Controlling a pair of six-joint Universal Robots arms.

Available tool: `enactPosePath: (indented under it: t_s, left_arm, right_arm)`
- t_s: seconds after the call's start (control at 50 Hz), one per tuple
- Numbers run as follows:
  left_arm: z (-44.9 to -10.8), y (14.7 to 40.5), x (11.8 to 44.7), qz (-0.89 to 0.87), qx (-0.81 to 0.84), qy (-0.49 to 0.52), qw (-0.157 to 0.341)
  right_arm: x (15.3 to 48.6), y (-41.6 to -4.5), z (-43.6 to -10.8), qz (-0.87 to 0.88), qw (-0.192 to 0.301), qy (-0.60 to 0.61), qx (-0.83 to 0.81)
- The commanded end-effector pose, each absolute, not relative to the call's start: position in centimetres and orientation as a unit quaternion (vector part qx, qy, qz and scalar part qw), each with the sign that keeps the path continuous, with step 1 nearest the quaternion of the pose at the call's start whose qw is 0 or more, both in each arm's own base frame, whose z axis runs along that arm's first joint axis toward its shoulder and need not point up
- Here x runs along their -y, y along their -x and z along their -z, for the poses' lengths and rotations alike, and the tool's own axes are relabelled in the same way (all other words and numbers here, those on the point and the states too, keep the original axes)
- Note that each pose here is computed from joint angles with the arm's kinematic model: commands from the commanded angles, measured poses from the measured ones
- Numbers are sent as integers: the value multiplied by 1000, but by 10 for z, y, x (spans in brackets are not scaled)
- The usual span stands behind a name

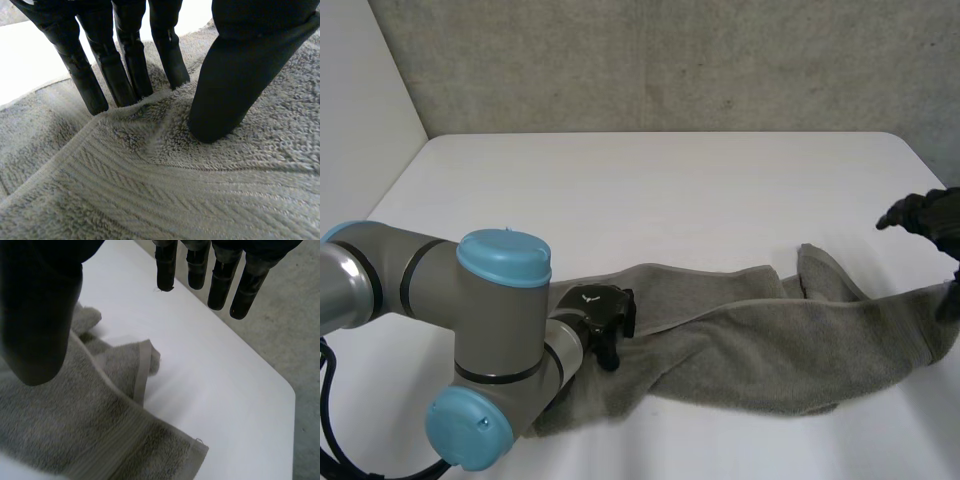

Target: Fold the towel.

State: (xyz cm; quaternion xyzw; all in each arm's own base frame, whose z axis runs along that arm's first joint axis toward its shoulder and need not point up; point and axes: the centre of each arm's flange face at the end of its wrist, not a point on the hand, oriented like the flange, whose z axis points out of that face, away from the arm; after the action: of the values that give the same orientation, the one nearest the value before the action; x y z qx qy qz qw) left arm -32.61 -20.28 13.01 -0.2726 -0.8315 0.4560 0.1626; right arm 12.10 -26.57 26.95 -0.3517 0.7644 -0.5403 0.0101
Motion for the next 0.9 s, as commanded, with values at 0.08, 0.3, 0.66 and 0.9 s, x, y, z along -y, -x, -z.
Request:
enactPosePath:
  t_s: [0.08,0.3,0.66,0.9]
  left_arm:
    - [-131,323,205,-461,833,266,153]
    - [-130,319,204,-460,835,263,149]
    - [-125,323,211,-483,821,272,140]
    - [-120,329,216,-498,803,299,129]
  right_arm:
    - [291,-145,-243,508,63,333,-792]
    - [330,-158,-198,473,51,325,-817]
    - [355,-126,-175,439,-114,363,-814]
    - [361,-124,-187,424,-137,370,-815]
